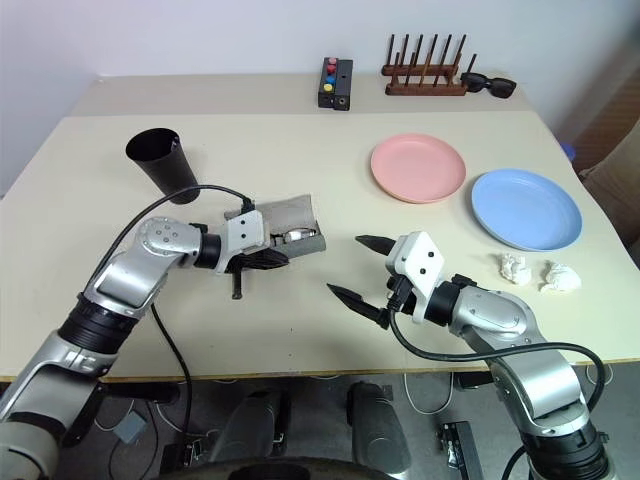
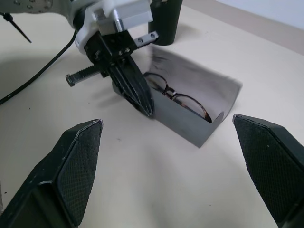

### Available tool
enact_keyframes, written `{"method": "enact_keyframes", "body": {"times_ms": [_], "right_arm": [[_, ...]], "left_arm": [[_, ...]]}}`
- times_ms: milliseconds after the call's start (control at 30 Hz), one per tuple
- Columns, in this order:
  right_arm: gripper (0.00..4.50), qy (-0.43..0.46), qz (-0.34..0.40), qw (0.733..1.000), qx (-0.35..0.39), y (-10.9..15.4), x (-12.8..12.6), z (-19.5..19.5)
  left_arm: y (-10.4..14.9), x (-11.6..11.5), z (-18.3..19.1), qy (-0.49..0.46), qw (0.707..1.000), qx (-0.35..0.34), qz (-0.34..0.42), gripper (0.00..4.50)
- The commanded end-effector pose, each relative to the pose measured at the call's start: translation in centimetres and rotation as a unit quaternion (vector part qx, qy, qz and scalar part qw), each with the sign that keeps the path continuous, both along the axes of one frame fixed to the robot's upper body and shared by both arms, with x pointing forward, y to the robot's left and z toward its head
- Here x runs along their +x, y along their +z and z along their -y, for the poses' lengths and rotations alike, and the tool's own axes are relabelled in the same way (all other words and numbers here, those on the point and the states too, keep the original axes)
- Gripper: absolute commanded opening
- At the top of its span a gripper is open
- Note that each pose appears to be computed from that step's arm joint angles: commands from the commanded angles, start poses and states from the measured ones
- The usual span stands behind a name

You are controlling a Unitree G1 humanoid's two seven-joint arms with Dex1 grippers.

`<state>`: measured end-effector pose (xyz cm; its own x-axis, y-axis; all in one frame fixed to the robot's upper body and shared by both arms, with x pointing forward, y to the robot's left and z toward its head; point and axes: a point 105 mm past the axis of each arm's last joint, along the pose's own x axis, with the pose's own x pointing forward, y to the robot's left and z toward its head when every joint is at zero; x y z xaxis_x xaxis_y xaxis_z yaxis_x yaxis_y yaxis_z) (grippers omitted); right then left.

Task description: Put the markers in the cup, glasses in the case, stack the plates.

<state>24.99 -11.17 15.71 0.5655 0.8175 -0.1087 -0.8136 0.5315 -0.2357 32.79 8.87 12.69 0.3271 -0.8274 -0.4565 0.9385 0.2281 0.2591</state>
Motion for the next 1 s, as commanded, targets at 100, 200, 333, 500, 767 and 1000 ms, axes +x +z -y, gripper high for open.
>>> {"method": "enact_keyframes", "body": {"times_ms": [100,200,333,500,767,1000], "right_arm": [[4.5,-0.031,0.031,0.999,-0.003,1.5,0.9,1.6],[4.5,-0.061,0.035,0.997,-0.019,1.4,1.8,2.9],[4.5,-0.102,0.047,0.992,-0.055,1.0,3.1,4.7],[4.5,-0.102,0.052,0.992,-0.059,0.9,3.2,4.9],[4.5,-0.085,0.055,0.994,-0.044,0.8,2.9,3.5],[4.5,-0.071,0.048,0.996,-0.03,0.9,2.1,2.7]], "left_arm": [[4.6,0.1,0.2,0.007,0.994,-0.102,0.027,0.02],[5.2,-0.1,0.2,0.011,0.992,-0.123,0.023,0.02],[5.8,0.8,-0.6,0.04,0.989,-0.137,0.038,0.02],[9.1,4.6,-2.7,0.15,0.964,-0.202,0.091,0.02],[5.3,7.8,-4.5,0.192,0.972,-0.045,0.129,0.02],[2.9,5.2,-3.4,0.092,0.993,-0.017,0.067,0.02]]}}
